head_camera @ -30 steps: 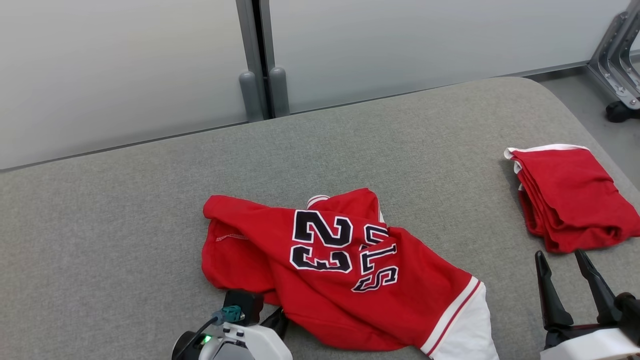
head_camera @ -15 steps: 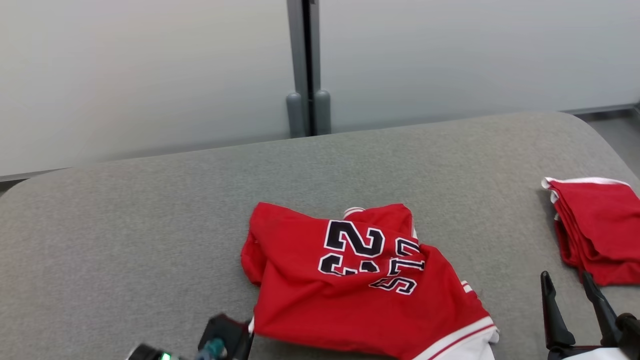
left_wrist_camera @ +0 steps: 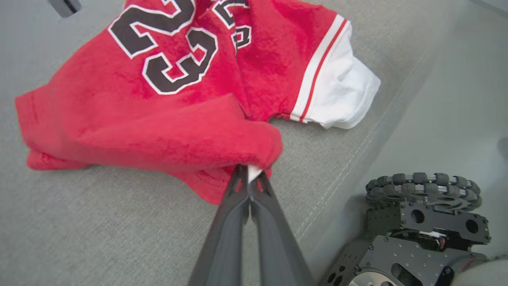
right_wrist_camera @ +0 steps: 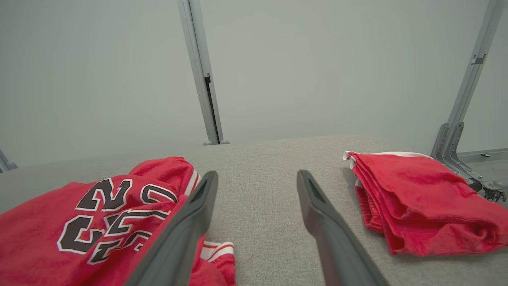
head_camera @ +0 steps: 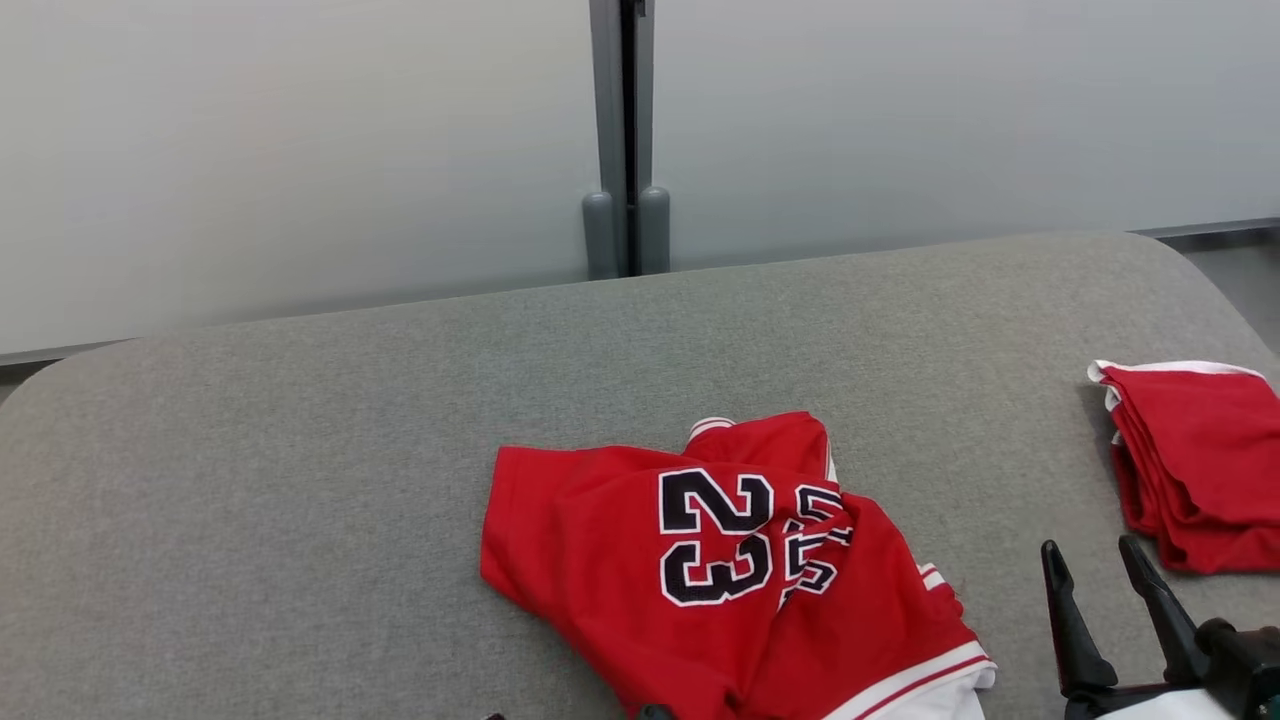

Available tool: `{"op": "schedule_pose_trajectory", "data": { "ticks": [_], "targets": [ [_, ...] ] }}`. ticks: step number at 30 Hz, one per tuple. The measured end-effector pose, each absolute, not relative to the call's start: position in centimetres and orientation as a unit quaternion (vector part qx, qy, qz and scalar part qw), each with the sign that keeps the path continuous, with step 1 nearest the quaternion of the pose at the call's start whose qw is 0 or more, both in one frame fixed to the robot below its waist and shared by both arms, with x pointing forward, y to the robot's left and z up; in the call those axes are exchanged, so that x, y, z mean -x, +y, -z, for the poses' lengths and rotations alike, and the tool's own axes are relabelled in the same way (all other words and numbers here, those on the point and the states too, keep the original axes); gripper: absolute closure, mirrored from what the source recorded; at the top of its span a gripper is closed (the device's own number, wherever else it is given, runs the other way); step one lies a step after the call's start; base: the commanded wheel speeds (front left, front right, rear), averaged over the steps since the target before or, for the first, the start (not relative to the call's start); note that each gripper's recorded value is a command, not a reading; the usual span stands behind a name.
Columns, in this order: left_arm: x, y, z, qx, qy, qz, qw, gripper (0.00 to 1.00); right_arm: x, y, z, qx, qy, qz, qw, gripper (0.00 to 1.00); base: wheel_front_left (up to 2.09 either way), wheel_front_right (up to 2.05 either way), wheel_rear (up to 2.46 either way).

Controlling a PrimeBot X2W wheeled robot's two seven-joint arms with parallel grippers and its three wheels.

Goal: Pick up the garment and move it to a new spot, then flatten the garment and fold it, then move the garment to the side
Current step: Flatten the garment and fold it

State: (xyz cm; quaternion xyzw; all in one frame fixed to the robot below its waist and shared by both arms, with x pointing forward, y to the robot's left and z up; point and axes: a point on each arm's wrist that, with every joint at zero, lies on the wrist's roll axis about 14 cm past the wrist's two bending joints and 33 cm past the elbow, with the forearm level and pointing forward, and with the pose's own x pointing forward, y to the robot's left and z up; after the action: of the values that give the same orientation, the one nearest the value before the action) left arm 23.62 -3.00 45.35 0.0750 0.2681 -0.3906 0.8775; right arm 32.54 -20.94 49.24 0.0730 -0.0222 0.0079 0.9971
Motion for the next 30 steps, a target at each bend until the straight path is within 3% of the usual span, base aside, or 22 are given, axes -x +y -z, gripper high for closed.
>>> {"op": "schedule_pose_trajectory", "data": {
  "ticks": [6,8,9,10,30],
  "targets": [
    [-24.6,-6.7,-43.4,-0.120,0.271,0.446,0.845,1.00,-32.1,-22.0,-49.0,-0.076,-0.019,0.011,0.997,0.00,0.00,0.00,0.00],
    [-25.3,-8.1,-43.6,-0.123,0.253,0.456,0.844,0.37,-31.8,-22.5,-48.7,-0.076,-0.014,0.018,0.997,0.00,0.00,0.00,0.00],
    [-25.5,-9.0,-43.9,-0.116,0.244,0.461,0.845,0.37,-31.7,-22.7,-48.6,-0.077,-0.013,0.022,0.997,0.00,0.00,0.00,0.00],
    [-25.5,-9.7,-44.0,-0.115,0.240,0.469,0.842,0.00,-31.6,-23.0,-48.5,-0.076,-0.011,0.025,0.997,0.00,0.00,0.00,0.00],
    [-24.2,-9.9,-40.9,-0.059,0.286,0.456,0.841,0.00,-31.9,-23.7,-48.6,-0.066,-0.011,0.028,0.997,0.00,0.00,0.00,0.00]
  ]
}}
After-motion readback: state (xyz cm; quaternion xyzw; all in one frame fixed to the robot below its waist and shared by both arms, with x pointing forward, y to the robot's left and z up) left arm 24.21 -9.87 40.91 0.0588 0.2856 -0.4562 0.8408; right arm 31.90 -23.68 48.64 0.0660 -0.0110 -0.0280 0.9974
